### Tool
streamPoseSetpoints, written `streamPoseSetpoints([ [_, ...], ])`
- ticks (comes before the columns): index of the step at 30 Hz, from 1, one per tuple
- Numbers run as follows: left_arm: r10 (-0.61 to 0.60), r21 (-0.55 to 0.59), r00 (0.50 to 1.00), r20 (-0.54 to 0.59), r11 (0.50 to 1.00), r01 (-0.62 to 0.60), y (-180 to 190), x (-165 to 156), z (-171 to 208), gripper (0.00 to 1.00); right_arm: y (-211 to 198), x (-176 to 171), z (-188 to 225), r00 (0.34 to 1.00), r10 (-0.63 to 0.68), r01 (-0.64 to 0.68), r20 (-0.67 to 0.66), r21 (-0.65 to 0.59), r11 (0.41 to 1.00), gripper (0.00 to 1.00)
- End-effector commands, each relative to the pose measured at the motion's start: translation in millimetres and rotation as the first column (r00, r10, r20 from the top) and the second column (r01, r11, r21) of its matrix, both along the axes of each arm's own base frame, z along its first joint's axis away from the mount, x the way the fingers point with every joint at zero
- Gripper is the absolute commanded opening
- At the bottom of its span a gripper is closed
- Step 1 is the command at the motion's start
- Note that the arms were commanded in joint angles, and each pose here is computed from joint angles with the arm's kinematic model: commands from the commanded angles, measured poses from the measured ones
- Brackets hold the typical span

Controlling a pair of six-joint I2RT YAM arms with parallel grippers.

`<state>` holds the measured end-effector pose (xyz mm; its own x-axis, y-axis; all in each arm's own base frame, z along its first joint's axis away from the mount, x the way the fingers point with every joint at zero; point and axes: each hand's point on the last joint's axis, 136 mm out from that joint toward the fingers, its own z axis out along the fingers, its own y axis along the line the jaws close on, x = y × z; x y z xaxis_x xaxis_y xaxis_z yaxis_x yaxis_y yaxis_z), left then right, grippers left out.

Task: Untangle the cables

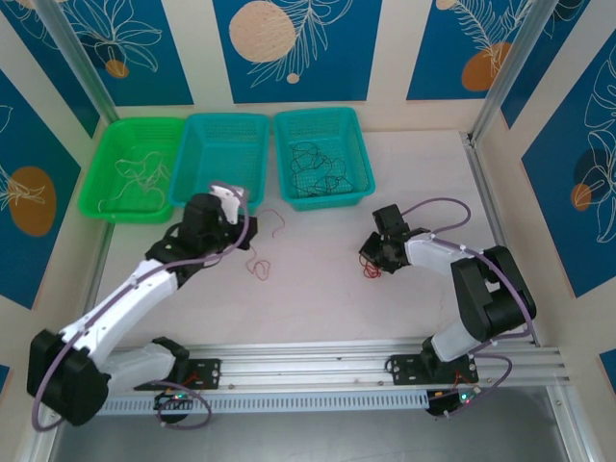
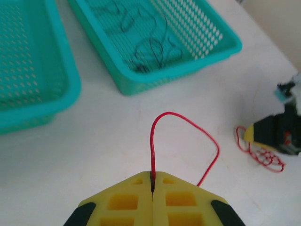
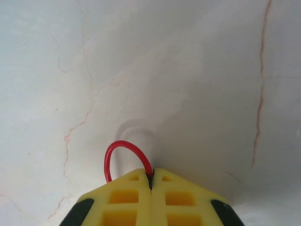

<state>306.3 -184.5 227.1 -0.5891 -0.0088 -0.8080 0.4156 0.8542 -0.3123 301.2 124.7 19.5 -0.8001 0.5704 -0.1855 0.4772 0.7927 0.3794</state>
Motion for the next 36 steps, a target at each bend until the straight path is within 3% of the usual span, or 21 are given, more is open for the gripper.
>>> streamPoseSetpoints([
  [1, 0.062, -0.017, 0.993, 0.098, 0.998, -0.060, 17, 14, 59, 0.00, 5, -3, 4, 1.000, 0.010, -0.010, 0.002, 0.016, 1.000, 0.00],
  [8, 0.255, 0.000, 0.941, 0.224, 0.965, -0.261, 73, 102, 121, 0.00, 19, -3, 21, 0.998, 0.046, -0.048, 0.047, 0.042, 0.998, 0.00],
  [16, 0.341, 0.019, 0.933, 0.116, 0.938, -0.346, 103, 203, 86, 0.00, 41, -9, 76, 0.966, 0.168, -0.181, 0.195, 0.047, 0.982, 0.00],
  [17, 0.347, 0.025, 0.934, 0.092, 0.936, -0.350, 105, 211, 77, 0.04, 47, -10, 87, 0.954, 0.195, -0.212, 0.227, 0.053, 0.976, 0.00],
  [19, 0.341, 0.027, 0.938, 0.061, 0.939, -0.343, 104, 218, 67, 0.32, 54, -11, 105, 0.935, 0.225, -0.249, 0.274, 0.056, 0.967, 0.00],
  [20, 0.335, 0.021, 0.940, 0.058, 0.941, -0.337, 103, 218, 67, 0.41, 57, -11, 114, 0.925, 0.237, -0.264, 0.296, 0.056, 0.963, 0.00],
  [23, 0.317, -0.034, 0.945, 0.086, 0.949, -0.315, 97, 206, 78, 0.50, 66, -11, 138, 0.896, 0.271, -0.308, 0.351, 0.053, 0.950, 0.00],
  [29, 0.237, -0.123, 0.963, 0.129, 0.967, -0.222, 76, 142, 109, 0.50, 109, -5, 186, 0.791, 0.375, -0.460, 0.483, 0.066, 0.885, 0.00],
  [36, 0.194, -0.094, 0.972, 0.131, 0.979, -0.182, 51, 42, 90, 0.51, 186, 33, 237, 0.636, 0.452, -0.621, 0.625, 0.068, 0.781, 0.00],
])
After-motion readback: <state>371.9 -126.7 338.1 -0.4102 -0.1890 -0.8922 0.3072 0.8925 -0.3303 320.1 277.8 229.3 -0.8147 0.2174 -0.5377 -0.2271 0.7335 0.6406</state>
